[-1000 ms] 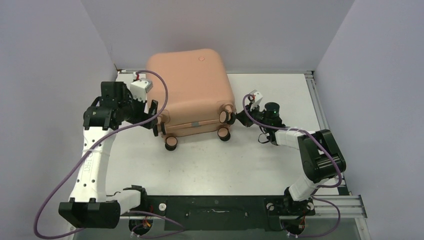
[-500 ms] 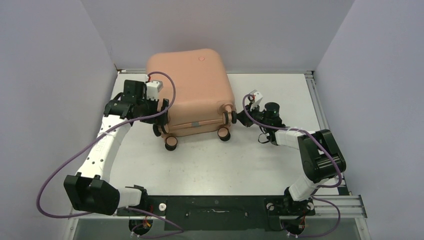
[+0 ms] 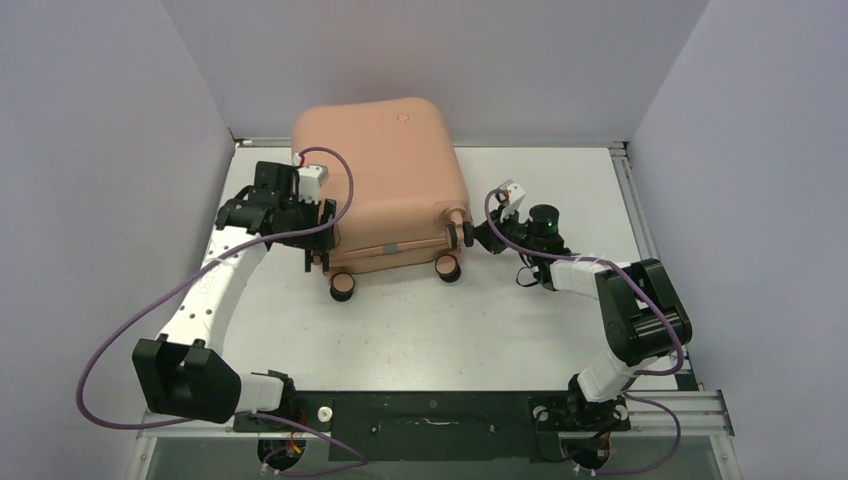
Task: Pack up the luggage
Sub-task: Zip the luggage at the center of the board.
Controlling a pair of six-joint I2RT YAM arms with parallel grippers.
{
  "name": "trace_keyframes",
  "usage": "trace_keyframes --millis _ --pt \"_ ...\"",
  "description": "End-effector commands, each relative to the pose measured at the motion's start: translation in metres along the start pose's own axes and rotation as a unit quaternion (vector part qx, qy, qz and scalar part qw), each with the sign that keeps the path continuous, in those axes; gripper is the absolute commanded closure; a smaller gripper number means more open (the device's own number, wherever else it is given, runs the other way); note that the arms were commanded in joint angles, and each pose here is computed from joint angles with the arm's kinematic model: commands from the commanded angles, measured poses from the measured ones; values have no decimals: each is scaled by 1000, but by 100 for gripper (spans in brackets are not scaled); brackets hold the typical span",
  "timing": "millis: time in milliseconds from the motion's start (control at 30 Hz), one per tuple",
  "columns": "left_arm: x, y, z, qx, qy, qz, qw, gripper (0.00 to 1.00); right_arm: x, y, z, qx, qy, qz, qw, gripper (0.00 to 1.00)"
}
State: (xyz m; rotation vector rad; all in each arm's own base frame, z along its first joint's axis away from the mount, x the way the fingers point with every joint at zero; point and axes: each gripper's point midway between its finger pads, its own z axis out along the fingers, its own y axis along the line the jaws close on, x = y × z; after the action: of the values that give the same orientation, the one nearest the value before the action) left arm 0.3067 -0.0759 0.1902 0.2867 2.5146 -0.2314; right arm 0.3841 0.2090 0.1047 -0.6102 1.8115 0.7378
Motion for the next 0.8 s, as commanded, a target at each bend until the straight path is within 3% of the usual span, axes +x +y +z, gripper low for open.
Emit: trace_keyframes --millis 0,233,400,767 --pt "12 -8 9 17 7 -9 1000 41 -45 18 7 -35 -57 -48 997 95" --pt "23 -3 26 9 33 -17 999 78 -44 14 10 -33 -54 -51 997 95" --pt "22 0 26 2 46 -13 999 96 -45 0 11 -10 -55 -41 998 95" --pt "61 21 21 5 109 10 994 100 -56 -79 10 121 -52 -14 991 95"
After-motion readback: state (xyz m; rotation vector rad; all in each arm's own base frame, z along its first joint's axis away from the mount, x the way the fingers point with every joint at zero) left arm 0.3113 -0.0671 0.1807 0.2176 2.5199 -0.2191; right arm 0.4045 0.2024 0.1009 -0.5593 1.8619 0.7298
